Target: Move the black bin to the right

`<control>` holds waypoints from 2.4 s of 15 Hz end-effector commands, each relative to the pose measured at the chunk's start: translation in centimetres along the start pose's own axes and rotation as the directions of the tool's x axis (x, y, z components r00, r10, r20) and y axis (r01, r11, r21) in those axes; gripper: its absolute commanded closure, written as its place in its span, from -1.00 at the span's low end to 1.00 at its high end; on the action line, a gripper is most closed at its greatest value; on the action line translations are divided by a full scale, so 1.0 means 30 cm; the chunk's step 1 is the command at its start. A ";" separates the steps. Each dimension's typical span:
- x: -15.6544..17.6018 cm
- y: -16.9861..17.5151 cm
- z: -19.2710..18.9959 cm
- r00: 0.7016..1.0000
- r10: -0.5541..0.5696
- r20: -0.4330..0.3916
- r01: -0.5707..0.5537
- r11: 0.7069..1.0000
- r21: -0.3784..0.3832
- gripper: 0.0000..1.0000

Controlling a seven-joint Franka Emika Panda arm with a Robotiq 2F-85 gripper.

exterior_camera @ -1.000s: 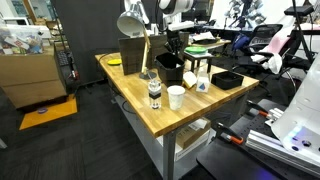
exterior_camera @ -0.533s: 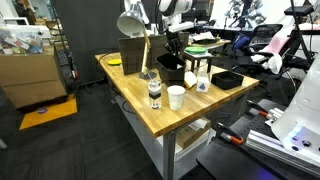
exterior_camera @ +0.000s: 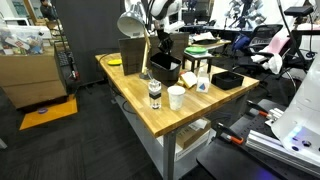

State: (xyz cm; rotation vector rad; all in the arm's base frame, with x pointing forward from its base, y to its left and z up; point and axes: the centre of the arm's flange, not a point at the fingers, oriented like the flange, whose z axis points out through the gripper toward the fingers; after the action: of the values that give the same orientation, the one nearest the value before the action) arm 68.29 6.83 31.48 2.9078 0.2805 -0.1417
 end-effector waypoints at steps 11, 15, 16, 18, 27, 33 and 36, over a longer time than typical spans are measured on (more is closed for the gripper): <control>0.026 -0.003 0.001 0.997 -0.075 -0.015 0.075 0.997 0.010 0.96; 0.064 -0.036 -0.003 0.972 -0.230 -0.038 0.231 0.972 0.040 0.96; 0.072 -0.049 0.004 0.962 -0.269 -0.043 0.272 0.961 0.055 0.96; 0.088 -0.081 0.026 0.936 -0.348 -0.046 0.351 0.934 0.065 0.96; 0.134 -0.101 0.087 0.931 -0.363 -0.032 0.364 0.925 0.111 0.07; 0.136 -0.044 0.043 0.979 -0.192 -0.064 0.199 0.970 0.136 -0.77; 0.100 -0.006 0.053 0.997 -0.058 -0.050 0.065 0.987 0.148 -1.00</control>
State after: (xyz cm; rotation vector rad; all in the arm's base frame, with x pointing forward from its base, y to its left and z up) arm 71.75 8.21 29.25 3.0140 0.5527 -0.1225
